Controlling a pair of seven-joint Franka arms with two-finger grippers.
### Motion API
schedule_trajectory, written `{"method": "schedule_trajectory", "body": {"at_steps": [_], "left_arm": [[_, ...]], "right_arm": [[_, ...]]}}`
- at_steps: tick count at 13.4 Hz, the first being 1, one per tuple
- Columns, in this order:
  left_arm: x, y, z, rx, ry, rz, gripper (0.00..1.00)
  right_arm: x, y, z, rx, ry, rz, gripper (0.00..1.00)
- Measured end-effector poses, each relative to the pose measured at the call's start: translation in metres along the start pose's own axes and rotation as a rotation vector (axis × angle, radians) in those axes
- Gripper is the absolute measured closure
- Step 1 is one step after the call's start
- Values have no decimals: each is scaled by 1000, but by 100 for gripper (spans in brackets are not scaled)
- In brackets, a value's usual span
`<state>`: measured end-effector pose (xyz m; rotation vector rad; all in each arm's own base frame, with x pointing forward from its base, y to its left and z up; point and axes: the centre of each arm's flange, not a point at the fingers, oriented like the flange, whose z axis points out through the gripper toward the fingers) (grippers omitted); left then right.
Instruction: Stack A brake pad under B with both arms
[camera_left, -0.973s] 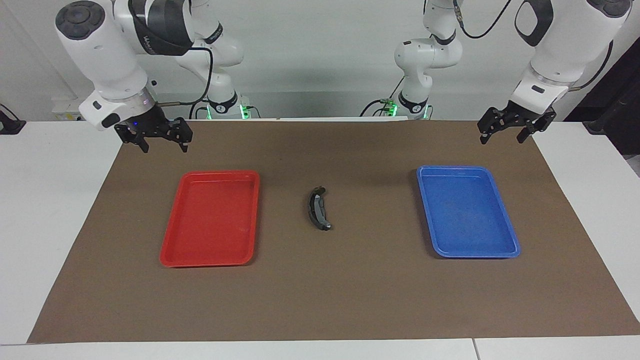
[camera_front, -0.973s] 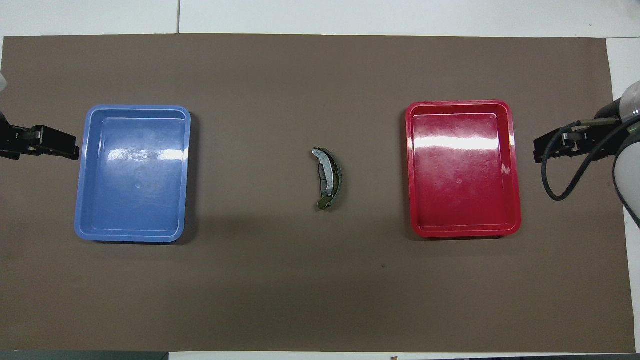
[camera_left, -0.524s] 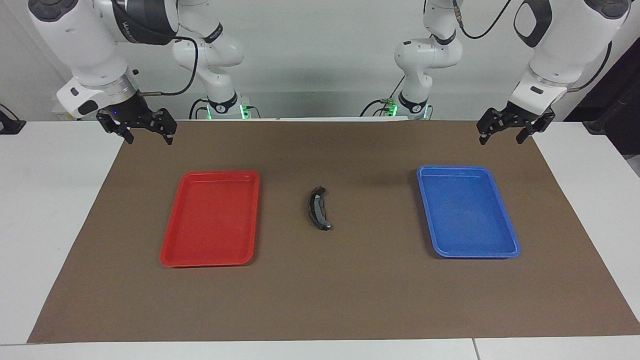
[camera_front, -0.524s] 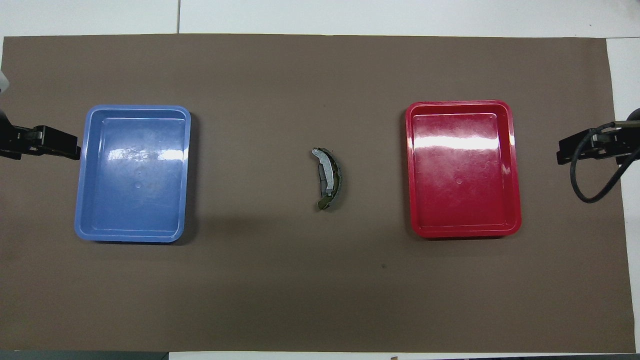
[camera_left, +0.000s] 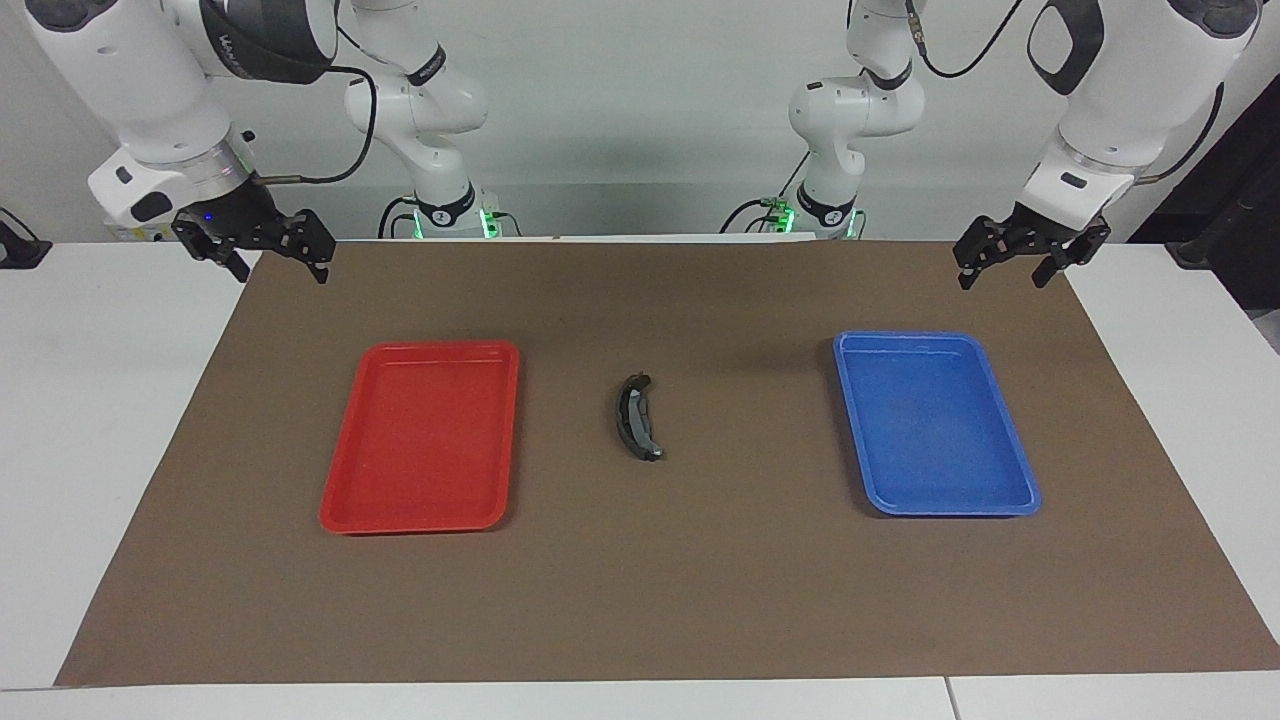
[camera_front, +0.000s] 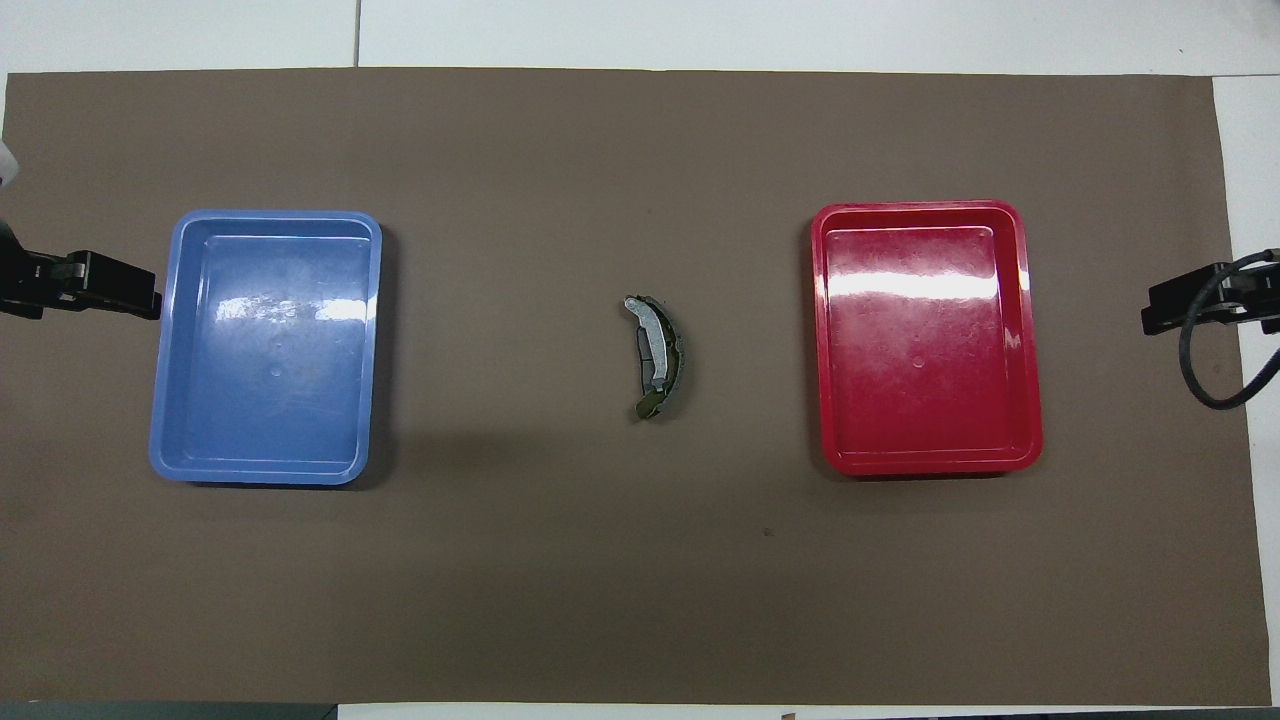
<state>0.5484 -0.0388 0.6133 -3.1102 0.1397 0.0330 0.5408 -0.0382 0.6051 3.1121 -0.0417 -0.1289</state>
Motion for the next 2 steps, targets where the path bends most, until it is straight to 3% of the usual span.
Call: {"method": "schedule_trajectory", "body": {"at_steps": [2], "left_arm": [[0, 0, 0, 0, 0, 0, 0]], "right_arm": [[0, 0, -1, 0, 2, 0, 0]]}}
